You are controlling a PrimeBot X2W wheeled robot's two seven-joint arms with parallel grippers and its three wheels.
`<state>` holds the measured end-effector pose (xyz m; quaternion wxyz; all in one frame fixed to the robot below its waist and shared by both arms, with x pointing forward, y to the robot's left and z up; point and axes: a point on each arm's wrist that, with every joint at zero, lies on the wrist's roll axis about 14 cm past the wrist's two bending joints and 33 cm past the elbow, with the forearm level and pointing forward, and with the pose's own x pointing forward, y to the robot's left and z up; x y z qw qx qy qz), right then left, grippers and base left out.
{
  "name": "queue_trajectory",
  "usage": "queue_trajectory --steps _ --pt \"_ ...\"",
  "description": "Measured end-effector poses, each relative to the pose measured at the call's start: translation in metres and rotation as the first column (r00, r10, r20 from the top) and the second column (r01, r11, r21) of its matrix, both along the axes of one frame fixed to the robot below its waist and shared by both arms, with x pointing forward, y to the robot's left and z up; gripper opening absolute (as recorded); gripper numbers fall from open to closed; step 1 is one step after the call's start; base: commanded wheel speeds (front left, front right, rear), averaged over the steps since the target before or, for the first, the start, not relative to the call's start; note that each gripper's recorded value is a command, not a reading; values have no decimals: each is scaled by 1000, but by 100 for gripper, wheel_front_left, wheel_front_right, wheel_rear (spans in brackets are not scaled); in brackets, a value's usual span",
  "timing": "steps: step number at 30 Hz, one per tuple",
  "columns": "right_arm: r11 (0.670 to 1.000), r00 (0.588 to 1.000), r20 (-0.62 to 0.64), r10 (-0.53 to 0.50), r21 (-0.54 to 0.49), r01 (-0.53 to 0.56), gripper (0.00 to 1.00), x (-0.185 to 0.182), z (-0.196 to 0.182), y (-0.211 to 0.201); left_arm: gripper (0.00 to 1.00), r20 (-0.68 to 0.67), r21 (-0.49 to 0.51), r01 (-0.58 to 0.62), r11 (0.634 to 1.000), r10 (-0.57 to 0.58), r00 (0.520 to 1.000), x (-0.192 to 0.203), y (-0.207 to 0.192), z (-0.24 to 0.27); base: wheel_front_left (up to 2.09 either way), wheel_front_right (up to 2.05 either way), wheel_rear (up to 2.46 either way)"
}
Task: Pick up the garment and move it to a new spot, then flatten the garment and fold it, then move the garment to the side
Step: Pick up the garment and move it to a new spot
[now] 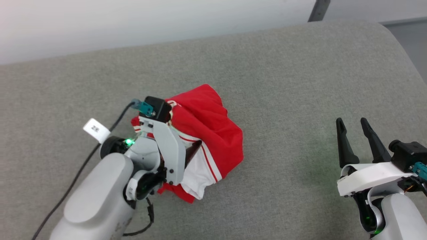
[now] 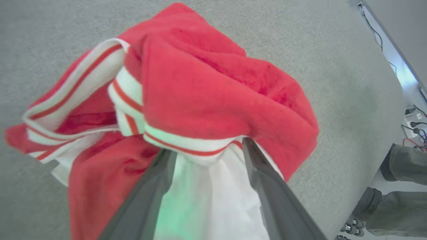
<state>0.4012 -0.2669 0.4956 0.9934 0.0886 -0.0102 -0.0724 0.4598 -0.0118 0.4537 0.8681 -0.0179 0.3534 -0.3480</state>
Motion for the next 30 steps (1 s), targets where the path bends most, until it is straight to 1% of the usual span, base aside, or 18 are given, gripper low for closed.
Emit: queue_trajectory --steps 7,12,17,21,26,30 --pt "999 999 20 38 -6 -37 100 0 8 9 100 150 -70 -48 996 58 987 8 21 52 0 0 0" --pt "998 997 34 65 -6 -65 100 -1 15 18 100 285 -141 -105 984 142 948 8 52 90 0 0 0" --pt "996 995 45 89 -14 -88 100 -5 19 23 100 398 -223 -183 957 261 880 -1 93 117 0 0 0" --pt "994 992 56 112 -23 -111 100 -5 24 30 100 485 -282 -239 929 353 800 -13 132 137 0 0 0" --pt "989 987 70 144 -30 -142 100 -3 30 41 100 552 -335 -311 890 452 700 -34 178 145 0 0 0" --pt "984 982 74 174 -46 -171 100 -1 32 51 100 567 -368 -375 851 524 635 -53 210 141 0 0 0"
